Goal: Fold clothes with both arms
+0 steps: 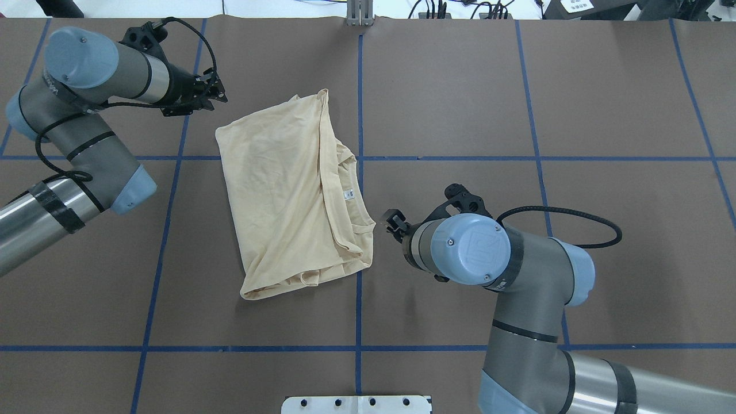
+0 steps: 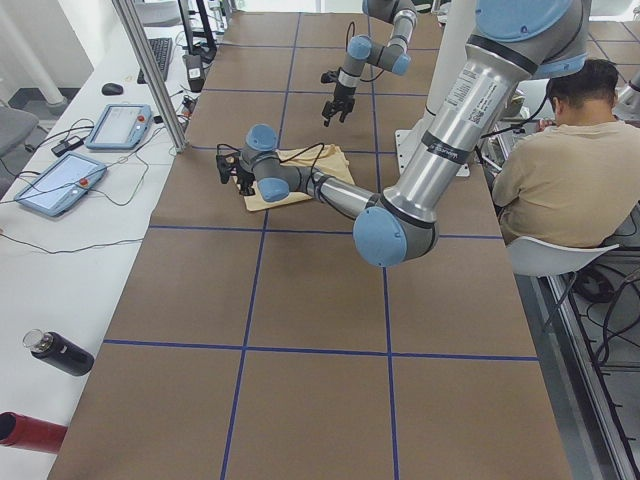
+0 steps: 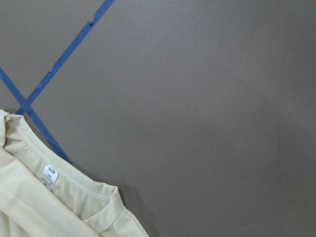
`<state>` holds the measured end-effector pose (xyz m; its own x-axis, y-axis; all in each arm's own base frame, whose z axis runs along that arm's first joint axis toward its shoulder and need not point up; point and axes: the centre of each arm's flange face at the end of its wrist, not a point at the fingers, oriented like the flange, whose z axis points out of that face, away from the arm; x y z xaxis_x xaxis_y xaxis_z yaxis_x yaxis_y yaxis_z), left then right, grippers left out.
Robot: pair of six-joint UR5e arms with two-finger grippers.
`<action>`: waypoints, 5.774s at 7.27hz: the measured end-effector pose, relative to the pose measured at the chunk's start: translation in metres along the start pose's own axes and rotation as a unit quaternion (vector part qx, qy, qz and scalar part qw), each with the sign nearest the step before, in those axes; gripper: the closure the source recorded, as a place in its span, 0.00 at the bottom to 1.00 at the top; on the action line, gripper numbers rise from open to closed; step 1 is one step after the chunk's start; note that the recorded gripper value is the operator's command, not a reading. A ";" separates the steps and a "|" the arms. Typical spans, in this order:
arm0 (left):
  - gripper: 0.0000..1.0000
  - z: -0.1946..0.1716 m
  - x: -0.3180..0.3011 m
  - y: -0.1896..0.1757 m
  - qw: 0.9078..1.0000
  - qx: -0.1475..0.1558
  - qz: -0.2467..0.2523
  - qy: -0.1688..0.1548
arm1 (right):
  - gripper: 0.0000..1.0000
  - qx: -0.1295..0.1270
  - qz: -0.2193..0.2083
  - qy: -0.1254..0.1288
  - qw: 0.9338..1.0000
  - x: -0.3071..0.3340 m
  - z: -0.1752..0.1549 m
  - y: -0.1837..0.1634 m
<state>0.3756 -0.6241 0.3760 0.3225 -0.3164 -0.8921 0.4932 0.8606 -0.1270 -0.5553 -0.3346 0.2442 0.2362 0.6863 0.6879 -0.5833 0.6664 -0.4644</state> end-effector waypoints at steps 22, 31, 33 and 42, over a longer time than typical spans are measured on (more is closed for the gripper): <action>0.55 -0.002 -0.011 -0.003 1.000 0.014 -0.003 -0.005 | 0.61 -0.003 0.066 0.015 0.998 -0.031 0.045 0.054; 0.55 -0.009 -0.002 -0.001 1.000 0.013 -0.004 0.005 | 1.00 -0.008 0.062 0.022 0.998 -0.031 0.022 0.059; 0.55 -0.039 0.011 0.018 0.999 -0.004 -0.028 0.033 | 1.00 -0.006 0.058 0.034 0.998 -0.024 -0.002 0.065; 0.00 -0.126 -0.023 0.293 0.963 -0.173 -0.198 0.048 | 1.00 -0.019 0.040 0.063 0.997 0.032 -0.040 0.108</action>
<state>0.4106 -0.3142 0.3047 0.0795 -0.6239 -0.7774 0.2573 0.7663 -0.5887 -0.5795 -0.2290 0.1944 0.2868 0.7669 0.5742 -0.5748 0.6172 -0.5373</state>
